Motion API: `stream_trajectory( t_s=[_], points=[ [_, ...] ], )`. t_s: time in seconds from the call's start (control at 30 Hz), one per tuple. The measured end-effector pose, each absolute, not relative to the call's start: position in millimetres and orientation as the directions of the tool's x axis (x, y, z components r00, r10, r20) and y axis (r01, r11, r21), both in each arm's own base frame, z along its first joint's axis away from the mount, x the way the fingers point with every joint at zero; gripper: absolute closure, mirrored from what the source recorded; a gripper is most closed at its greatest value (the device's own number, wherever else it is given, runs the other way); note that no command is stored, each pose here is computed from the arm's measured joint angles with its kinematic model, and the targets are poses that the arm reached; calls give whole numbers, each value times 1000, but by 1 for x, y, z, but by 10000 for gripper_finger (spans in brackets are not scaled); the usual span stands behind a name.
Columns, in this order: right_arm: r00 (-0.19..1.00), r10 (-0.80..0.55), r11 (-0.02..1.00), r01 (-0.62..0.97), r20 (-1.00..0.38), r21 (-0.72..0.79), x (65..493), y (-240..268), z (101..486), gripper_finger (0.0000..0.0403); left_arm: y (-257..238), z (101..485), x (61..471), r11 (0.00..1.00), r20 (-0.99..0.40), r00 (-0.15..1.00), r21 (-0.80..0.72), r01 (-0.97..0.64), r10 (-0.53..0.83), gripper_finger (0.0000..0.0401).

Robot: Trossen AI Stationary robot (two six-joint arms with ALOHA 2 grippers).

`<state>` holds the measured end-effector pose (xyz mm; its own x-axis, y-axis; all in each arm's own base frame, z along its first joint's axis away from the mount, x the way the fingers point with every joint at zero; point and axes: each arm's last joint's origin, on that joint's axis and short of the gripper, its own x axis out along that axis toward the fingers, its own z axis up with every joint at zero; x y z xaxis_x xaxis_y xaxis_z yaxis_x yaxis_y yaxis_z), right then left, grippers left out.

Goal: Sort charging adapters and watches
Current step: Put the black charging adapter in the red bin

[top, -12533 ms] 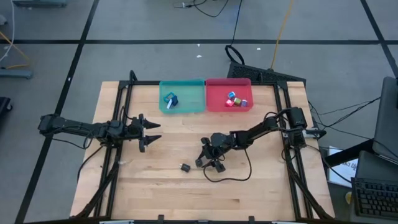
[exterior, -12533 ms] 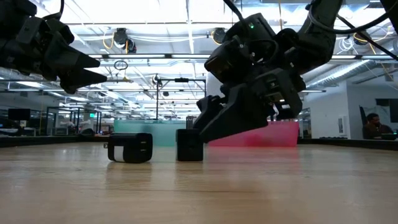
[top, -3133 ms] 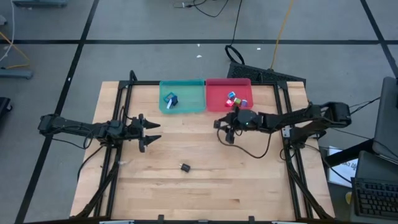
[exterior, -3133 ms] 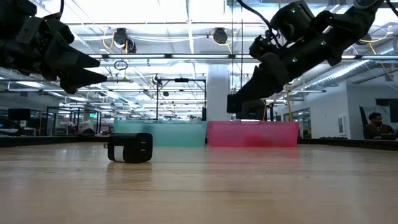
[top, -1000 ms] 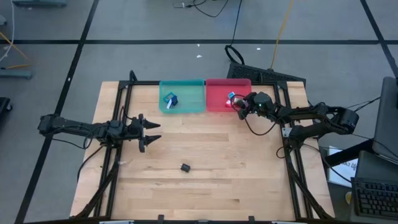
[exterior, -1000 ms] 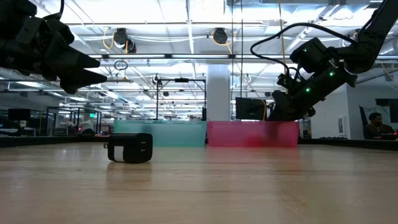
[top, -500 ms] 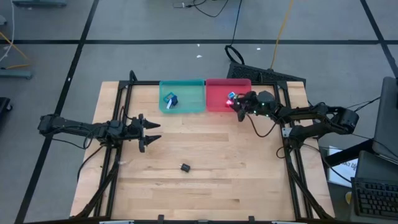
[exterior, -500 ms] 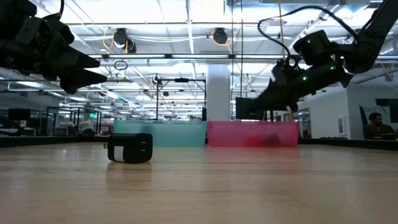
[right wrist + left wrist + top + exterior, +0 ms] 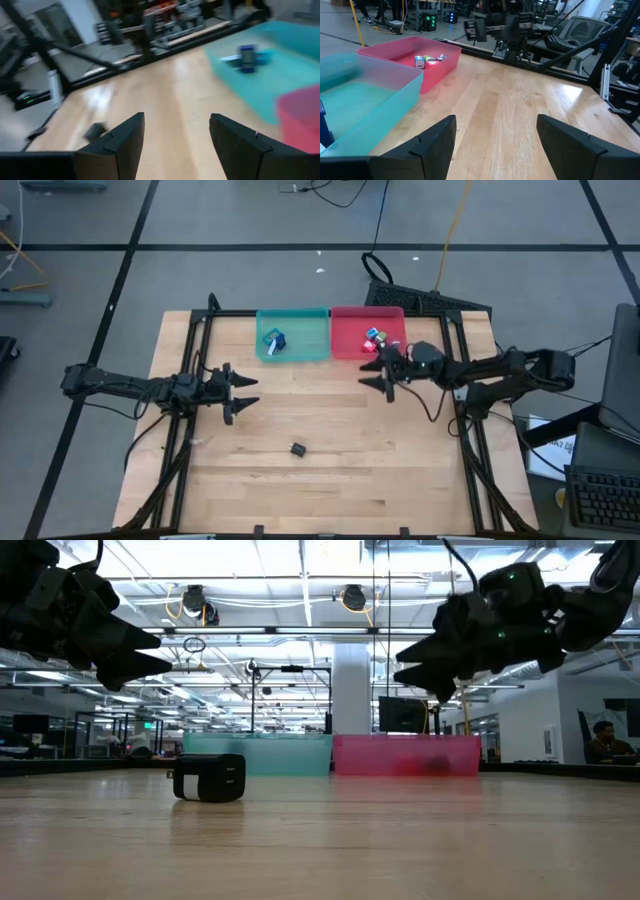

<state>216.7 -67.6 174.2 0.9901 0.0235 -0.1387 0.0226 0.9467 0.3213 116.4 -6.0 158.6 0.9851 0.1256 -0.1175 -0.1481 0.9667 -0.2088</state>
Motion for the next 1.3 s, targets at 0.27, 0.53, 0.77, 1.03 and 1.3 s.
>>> stream_trajectory(
  t_s=[0.27,0.53,0.77,1.03,1.3],
  points=[
    [976,181,942,-138,-117,305,226,-28,176,193,-6,159,116,967,-117,985,-209,-148,125,123],
    [964,237,946,-201,-120,254,228,-8,176,193,-6,159,116,967,-118,985,-208,-148,125,123],
    [955,273,939,-240,-111,247,228,0,177,193,-6,159,116,967,-117,985,-209,-148,125,123],
    [939,343,918,-328,-27,222,233,18,179,193,-6,159,116,973,-111,986,-180,-144,125,123],
    [939,344,921,-334,-14,201,234,18,179,194,-6,160,117,977,-106,986,-159,-142,126,123]
  ],
)
